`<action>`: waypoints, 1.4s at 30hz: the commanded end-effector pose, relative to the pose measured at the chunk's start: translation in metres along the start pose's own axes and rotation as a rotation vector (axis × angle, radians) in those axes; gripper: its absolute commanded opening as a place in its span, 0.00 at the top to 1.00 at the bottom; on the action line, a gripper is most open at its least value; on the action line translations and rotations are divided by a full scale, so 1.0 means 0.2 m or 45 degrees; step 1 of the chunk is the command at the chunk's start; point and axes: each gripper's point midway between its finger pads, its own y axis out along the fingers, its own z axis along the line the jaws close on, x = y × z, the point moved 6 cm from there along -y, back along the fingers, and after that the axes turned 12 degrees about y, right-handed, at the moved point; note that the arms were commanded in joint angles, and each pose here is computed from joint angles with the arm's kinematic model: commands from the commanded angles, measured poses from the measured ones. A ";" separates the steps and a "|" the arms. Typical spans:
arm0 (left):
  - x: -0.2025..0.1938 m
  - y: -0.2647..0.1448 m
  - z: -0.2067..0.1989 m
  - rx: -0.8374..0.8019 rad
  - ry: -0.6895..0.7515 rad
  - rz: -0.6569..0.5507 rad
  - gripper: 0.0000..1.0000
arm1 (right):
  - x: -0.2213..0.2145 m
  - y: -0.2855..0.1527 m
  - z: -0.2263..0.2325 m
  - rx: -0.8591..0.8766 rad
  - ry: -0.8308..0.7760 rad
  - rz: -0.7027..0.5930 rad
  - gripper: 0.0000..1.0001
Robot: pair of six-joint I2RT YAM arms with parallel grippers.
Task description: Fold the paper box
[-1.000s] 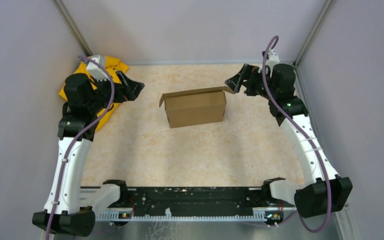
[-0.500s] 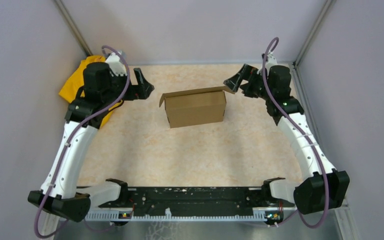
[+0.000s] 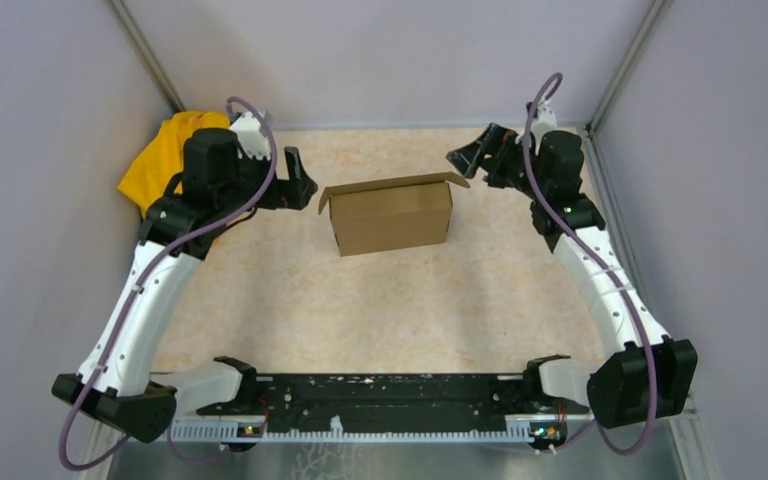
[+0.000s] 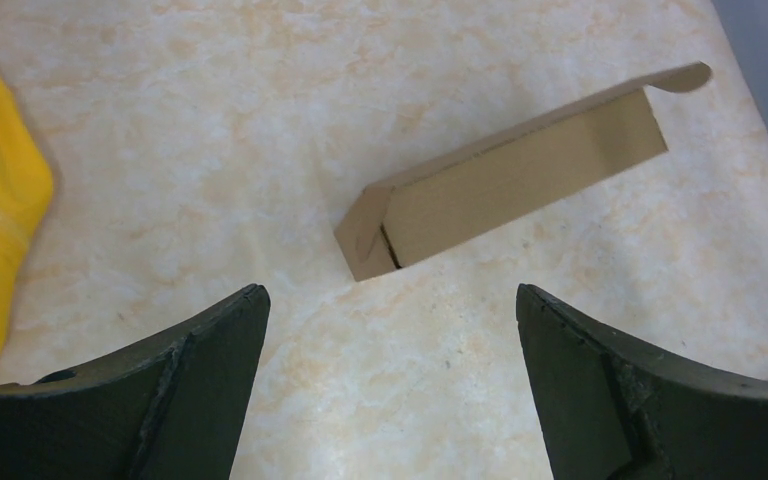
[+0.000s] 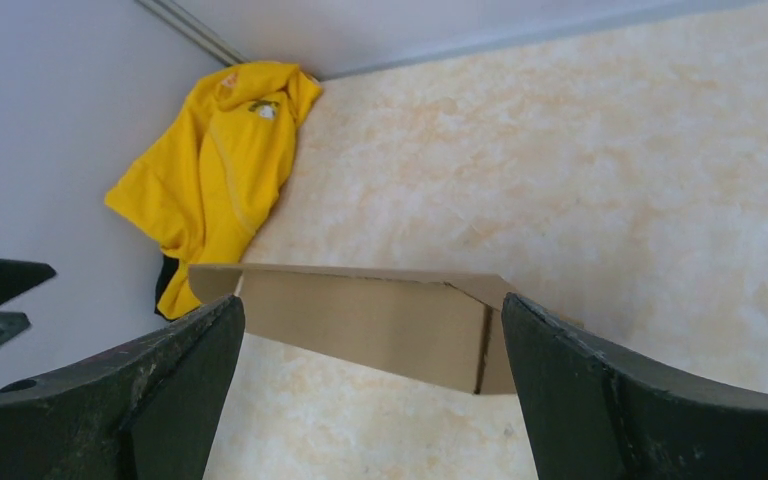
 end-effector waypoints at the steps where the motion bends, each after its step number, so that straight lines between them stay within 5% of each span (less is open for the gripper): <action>1: -0.02 -0.04 -0.11 -0.204 -0.064 -0.061 0.01 | 0.17 -0.05 0.24 0.192 -0.113 -0.063 0.01; 10: -0.14 -0.04 -0.15 -0.323 -0.027 -0.094 0.01 | 0.20 -0.10 0.16 0.007 -0.427 0.004 0.02; 15: -0.16 0.00 -0.15 -0.326 0.025 -0.121 0.01 | 0.17 -0.12 -0.01 -0.178 -0.615 -0.050 0.19; 19: -0.16 0.09 -0.13 -0.291 0.049 -0.165 0.01 | 0.14 -0.08 -0.08 -0.185 -0.706 -0.135 0.47; 21: -0.16 0.14 -0.11 -0.269 0.069 -0.132 0.01 | 0.16 -0.06 -0.10 -0.211 -0.711 -0.157 0.52; 30: -0.10 0.28 -0.16 -0.299 0.181 -0.062 0.01 | 0.07 -0.07 -0.10 -0.113 -0.770 -0.147 0.56; 42: -0.13 0.17 -0.08 -0.116 0.325 -0.070 0.01 | 0.01 -0.08 0.03 0.034 -0.886 -0.022 0.55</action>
